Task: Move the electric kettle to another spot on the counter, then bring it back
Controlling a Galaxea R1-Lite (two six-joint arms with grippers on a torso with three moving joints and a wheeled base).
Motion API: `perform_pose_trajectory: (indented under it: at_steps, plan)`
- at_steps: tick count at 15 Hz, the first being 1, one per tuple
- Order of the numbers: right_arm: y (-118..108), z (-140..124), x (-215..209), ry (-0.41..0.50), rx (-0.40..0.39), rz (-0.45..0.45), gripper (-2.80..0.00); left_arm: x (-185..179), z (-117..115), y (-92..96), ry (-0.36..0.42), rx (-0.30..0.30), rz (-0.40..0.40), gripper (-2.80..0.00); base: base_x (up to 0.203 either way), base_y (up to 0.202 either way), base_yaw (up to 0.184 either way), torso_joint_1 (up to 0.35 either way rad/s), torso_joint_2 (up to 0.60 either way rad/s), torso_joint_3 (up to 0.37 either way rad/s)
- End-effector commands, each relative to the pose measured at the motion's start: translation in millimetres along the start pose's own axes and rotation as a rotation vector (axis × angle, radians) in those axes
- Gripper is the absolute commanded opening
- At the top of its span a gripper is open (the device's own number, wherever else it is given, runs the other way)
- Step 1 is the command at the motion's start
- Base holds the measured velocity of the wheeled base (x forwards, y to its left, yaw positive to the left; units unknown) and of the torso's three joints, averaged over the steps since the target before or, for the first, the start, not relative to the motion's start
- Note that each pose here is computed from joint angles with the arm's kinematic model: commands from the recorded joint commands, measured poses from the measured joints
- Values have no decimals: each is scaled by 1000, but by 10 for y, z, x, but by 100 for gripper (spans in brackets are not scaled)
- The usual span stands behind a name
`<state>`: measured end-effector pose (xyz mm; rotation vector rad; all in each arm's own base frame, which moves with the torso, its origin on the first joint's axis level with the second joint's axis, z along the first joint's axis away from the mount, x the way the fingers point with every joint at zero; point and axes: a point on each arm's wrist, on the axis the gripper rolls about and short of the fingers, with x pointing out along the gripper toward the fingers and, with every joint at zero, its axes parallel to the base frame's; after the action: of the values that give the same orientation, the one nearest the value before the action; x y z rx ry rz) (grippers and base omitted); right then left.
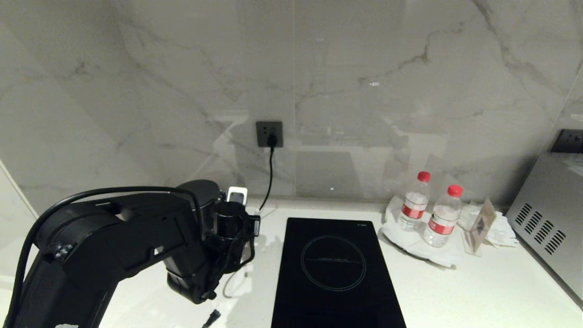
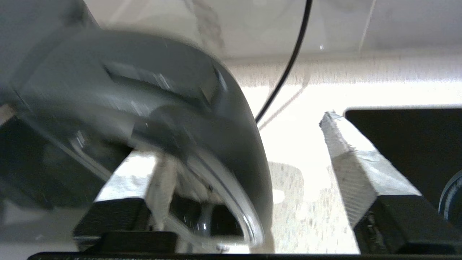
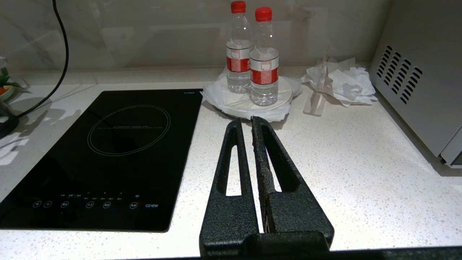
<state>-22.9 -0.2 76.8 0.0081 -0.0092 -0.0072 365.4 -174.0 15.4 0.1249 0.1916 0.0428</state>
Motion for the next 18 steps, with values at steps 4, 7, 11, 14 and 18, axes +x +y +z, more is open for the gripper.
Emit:
perform_pose_trajectory:
  at_steps: [4, 7, 11, 14, 18]
  plan:
    - [0, 4, -1, -2, 0, 0, -280, -155, -50, 115, 43, 17, 0, 0, 0, 0, 0, 0, 0, 0]
    - [0, 3, 0, 0, 0, 0, -280, -366, -93, 185, 77, 20, -17, 0, 0, 0, 0, 0, 0, 0]
    - [0, 1, 0, -1, 0, 1, -280, -522, -218, 240, 28, -9, -24, 0, 0, 0, 0, 0, 0, 0]
    - [0, 3, 0, -1, 0, 0, -280, -628, -331, 197, 63, 16, -50, 0, 0, 0, 0, 0, 0, 0]
    - [0, 0, 1, 1, 0, 0, -280, -921, -287, 301, 101, 31, -69, 0, 0, 0, 0, 0, 0, 0]
